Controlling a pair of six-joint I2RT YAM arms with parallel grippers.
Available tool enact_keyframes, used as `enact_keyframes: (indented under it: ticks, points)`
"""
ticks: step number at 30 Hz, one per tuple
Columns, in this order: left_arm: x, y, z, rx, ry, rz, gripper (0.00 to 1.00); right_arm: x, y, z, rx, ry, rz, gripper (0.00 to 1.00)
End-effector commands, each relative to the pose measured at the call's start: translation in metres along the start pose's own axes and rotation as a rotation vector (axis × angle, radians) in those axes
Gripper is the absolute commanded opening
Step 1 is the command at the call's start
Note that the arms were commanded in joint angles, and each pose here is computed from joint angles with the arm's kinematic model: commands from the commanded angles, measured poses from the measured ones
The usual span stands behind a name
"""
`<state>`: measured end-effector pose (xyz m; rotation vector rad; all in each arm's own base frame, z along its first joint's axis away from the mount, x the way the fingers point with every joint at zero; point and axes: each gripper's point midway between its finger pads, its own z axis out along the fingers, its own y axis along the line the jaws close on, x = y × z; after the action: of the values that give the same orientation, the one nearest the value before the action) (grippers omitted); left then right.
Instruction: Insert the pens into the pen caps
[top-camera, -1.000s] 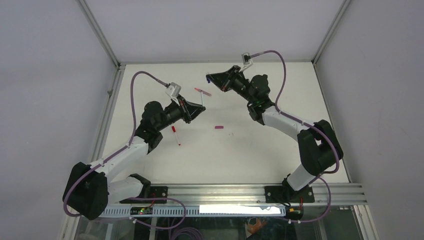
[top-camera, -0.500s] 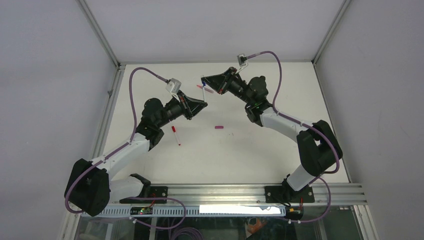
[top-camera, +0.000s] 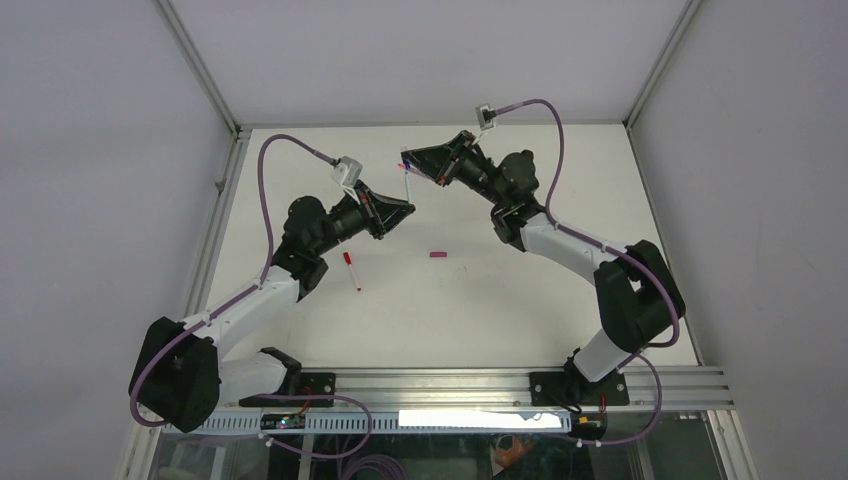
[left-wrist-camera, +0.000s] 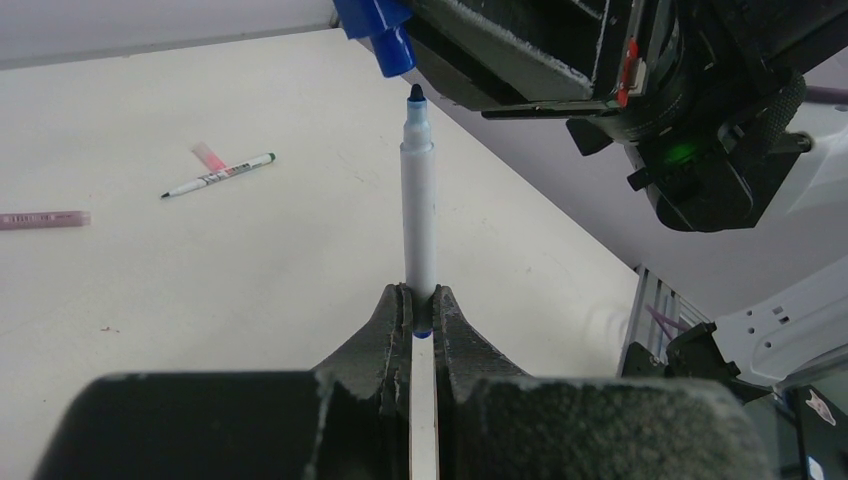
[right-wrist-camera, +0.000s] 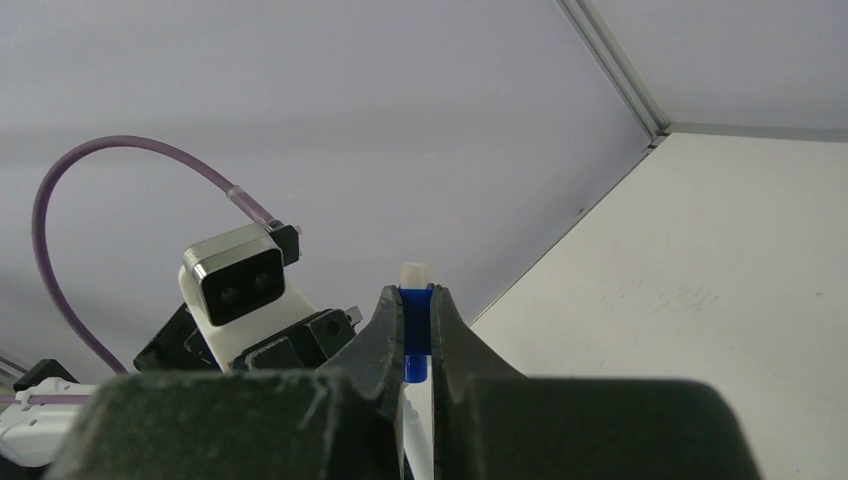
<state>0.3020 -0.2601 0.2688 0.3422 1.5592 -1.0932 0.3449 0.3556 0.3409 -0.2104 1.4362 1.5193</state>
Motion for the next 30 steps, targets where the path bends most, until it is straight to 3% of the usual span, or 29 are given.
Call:
enact_keyframes:
  ticks: [1, 30]
  points:
    - [-0.017, -0.017, 0.003, 0.069, -0.052, 0.030, 0.00, -0.027, 0.041, 0.007, -0.126, -0.055, -0.042, 0.00]
    - [-0.024, -0.020, -0.005, 0.053, -0.067, 0.067, 0.00, -0.001, 0.030, 0.005, -0.125, 0.003, 0.003, 0.00]
